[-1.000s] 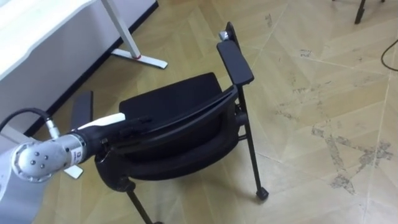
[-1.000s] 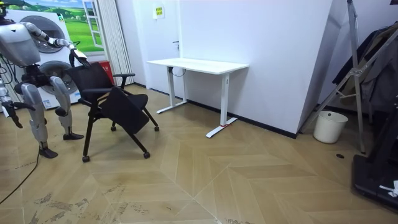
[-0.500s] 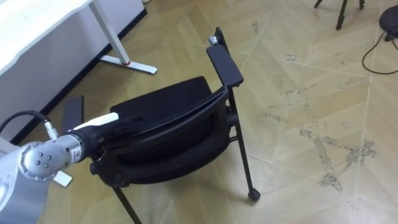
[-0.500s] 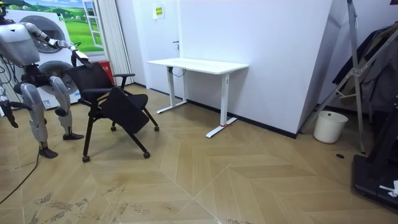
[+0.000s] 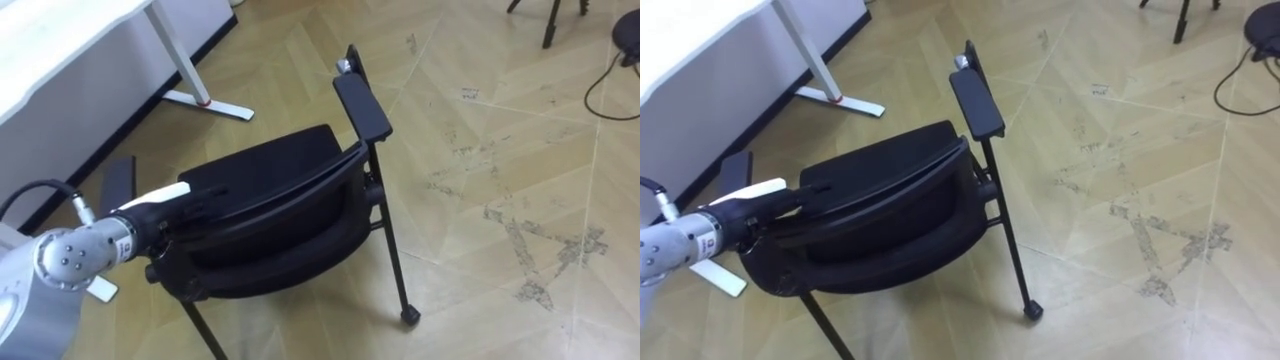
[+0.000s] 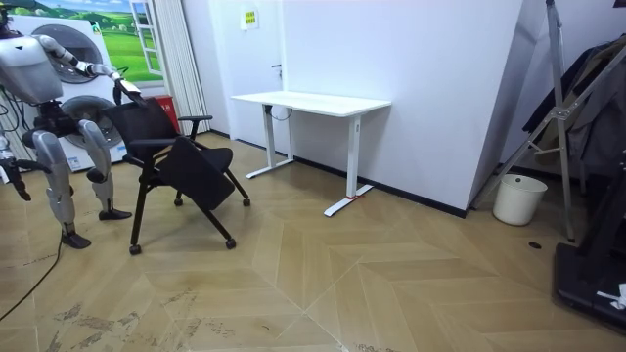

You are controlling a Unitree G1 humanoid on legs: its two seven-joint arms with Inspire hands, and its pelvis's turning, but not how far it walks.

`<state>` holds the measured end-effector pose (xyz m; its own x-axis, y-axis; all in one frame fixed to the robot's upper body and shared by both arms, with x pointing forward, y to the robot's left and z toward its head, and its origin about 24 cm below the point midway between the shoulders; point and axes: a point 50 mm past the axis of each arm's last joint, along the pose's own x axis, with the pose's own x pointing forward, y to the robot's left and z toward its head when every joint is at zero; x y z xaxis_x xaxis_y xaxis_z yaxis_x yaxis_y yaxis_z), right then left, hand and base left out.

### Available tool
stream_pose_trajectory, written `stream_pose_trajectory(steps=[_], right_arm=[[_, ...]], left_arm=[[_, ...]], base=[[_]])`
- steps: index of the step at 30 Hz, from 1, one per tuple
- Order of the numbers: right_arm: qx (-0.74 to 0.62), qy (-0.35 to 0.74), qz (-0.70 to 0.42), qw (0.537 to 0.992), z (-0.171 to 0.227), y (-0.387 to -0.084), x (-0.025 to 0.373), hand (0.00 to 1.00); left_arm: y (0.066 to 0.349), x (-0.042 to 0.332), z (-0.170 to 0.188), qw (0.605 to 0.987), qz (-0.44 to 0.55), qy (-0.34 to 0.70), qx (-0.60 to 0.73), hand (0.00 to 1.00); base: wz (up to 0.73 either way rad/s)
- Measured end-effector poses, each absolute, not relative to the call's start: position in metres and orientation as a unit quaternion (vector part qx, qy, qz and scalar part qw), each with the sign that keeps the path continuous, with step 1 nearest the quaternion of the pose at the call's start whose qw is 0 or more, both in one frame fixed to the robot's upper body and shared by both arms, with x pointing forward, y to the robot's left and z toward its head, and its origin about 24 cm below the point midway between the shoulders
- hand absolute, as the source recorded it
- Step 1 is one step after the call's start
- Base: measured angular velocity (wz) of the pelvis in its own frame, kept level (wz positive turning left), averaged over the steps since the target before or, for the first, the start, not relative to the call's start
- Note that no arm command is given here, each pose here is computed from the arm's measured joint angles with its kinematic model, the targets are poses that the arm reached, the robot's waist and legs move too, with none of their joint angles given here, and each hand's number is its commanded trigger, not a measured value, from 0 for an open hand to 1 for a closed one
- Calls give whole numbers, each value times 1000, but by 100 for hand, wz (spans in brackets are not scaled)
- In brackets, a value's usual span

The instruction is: Push chair

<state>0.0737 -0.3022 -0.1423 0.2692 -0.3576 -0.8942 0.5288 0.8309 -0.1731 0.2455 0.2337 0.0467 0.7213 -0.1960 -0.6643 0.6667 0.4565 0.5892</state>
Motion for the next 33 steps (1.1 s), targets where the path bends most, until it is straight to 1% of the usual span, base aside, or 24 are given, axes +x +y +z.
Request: stream_pose_trajectory(steps=[1, 2, 3, 4, 5, 15, 18, 25, 33], right_arm=[[80, 536, -280, 793, -142, -302, 74, 0], [80, 536, -279, 793, -142, -302, 74, 0], [80, 534, -278, 794, -142, -301, 74, 0], [81, 533, -277, 796, -143, -300, 75, 0], [82, 532, -277, 796, -143, -299, 74, 0], [91, 535, -265, 797, -144, -295, 77, 0], [91, 541, -267, 792, -145, -294, 73, 0], [92, 534, -267, 797, -144, -293, 82, 0], [91, 536, -274, 794, -144, -294, 80, 0]], left_arm=[[234, 246, 45, 814, -262, 265, 446, 23], [235, 246, 44, 814, -259, 266, 446, 52], [235, 247, 43, 815, -256, 266, 446, 63], [236, 247, 42, 815, -255, 268, 445, 78], [236, 247, 42, 815, -254, 267, 446, 100], [243, 252, 40, 813, -221, 281, 459, 100], [241, 252, 40, 813, -224, 274, 463, 100], [237, 253, 38, 814, -219, 264, 469, 100], [238, 253, 35, 817, -204, 264, 470, 100]], base=[[-5], [-6], [-6], [-5], [-4], [-3], [0], [0], [0]])
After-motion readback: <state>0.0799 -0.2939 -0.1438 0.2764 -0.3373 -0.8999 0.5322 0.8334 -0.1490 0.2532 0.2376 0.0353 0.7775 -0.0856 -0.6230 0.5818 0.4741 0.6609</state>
